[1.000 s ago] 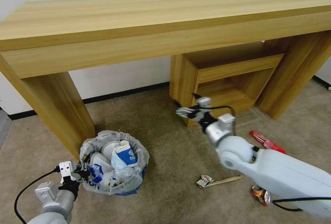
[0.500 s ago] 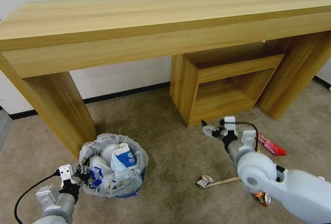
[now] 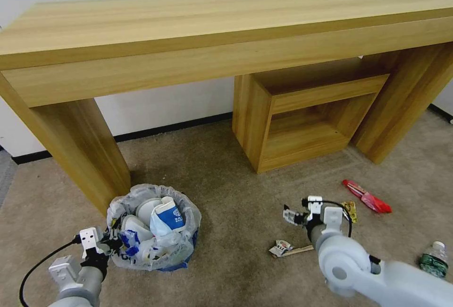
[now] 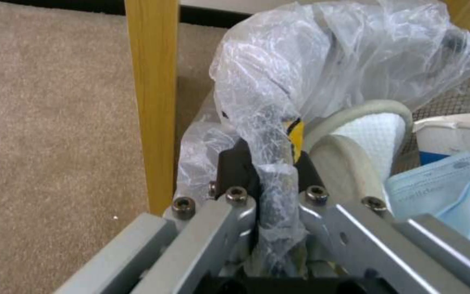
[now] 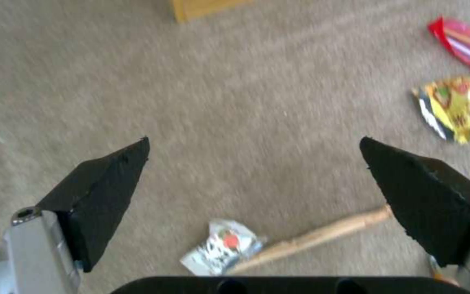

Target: Pick up the trash bin and place the garbage on the floor into it.

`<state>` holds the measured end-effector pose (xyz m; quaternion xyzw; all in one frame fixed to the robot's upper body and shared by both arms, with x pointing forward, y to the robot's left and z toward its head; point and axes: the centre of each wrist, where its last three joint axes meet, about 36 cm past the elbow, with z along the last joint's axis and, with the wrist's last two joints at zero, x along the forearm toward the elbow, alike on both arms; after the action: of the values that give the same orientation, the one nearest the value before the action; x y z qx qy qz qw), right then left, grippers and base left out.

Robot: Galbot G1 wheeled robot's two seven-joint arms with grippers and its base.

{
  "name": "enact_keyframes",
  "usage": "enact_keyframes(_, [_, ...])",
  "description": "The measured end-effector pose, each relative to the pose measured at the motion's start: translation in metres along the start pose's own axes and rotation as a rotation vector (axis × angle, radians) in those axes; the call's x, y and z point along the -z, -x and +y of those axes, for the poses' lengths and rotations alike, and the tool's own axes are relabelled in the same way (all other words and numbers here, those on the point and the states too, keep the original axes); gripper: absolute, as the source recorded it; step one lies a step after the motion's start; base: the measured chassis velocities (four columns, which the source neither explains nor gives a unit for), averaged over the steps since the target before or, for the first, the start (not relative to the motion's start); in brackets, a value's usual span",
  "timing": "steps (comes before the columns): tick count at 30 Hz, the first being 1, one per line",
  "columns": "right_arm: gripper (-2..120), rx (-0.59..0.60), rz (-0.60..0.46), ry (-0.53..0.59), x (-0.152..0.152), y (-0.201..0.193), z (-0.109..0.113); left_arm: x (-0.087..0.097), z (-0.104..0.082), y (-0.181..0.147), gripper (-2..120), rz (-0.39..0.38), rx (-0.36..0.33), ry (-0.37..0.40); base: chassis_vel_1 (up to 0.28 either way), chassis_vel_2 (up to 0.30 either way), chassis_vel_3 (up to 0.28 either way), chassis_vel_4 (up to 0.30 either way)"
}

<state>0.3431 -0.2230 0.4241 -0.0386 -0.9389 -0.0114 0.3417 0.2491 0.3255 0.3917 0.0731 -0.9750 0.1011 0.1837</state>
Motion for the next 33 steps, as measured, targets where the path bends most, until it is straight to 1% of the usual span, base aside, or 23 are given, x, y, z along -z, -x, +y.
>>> enact_keyframes(2, [99, -0.031, 0.045, -0.009, -0.014, 0.002, 0.001, 0.000, 0.001, 0.001, 3, -0.002, 0.003, -0.001, 0.000, 0.000, 0.000, 0.000])
enact_keyframes(3, [99, -0.031, 0.045, -0.009, -0.014, 0.002, 0.001, 0.000, 0.001, 0.001, 3, -0.002, 0.003, -0.001, 0.000, 0.000, 0.000, 0.000])
enact_keyframes(6, [99, -0.104, 0.145, 0.007, -0.046, 0.012, 0.004, -0.003, 0.002, 0.003, 3, 0.001, 0.009, -0.009, 0.000, 0.000, 0.000, 0.000])
enact_keyframes(7, [99, -0.104, 0.145, 0.007, -0.046, 0.012, 0.004, -0.003, 0.002, 0.003, 3, 0.001, 0.009, -0.009, 0.000, 0.000, 0.000, 0.000])
enact_keyframes(10, [98, -0.161, 0.179, 0.026, -0.066, 0.020, -0.002, -0.005, 0.002, 0.004, 3, 0.006, 0.011, -0.011, 0.000, 0.000, 0.000, 0.000])
enact_keyframes(12, [98, -0.172, 0.183, 0.029, -0.071, 0.022, -0.004, -0.005, 0.002, 0.004, 3, 0.007, 0.011, -0.011, 0.000, 0.000, 0.000, 0.000])
enact_keyframes(14, [96, -0.190, 0.193, 0.045, -0.087, 0.028, -0.008, -0.006, 0.002, 0.004, 3, 0.009, 0.012, -0.015, 0.000, 0.000, 0.000, 0.000])
enact_keyframes(15, [94, -0.191, 0.195, 0.051, -0.091, 0.030, -0.008, -0.007, 0.001, 0.004, 3, 0.010, 0.013, -0.015, 0.000, 0.000, 0.000, 0.000])
enact_keyframes(16, [94, -0.191, 0.195, 0.051, -0.091, 0.030, -0.008, -0.007, 0.001, 0.004, 3, 0.010, 0.013, -0.015, 0.000, 0.000, 0.000, 0.000])
enact_keyframes(17, [90, -0.187, 0.196, 0.059, -0.096, 0.034, -0.008, -0.007, 0.001, 0.004, 3, 0.011, 0.013, -0.015, 0.000, 0.000, 0.000, 0.000])
enact_keyframes(19, [88, -0.173, 0.197, 0.066, -0.104, 0.040, -0.007, -0.008, 0.001, 0.003, 3, 0.013, 0.013, -0.016, 0.000, 0.000, 0.000, 0.000])
enact_keyframes(24, [92, -0.160, 0.201, 0.065, -0.116, 0.050, 0.000, -0.007, -0.001, 0.001, 3, 0.010, 0.011, -0.020, 0.000, 0.000, 0.000, 0.000])
enact_keyframes(29, [91, -0.143, 0.196, 0.062, -0.124, 0.066, 0.012, -0.008, -0.001, -0.001, 3, 0.012, 0.012, -0.021, 0.000, 0.000, 0.000, 0.000])
enact_keyframes(33, [89, -0.142, 0.193, 0.046, -0.129, 0.077, 0.013, -0.008, -0.001, -0.001, 3, 0.012, 0.013, -0.021, 0.000, 0.000, 0.000, 0.000])
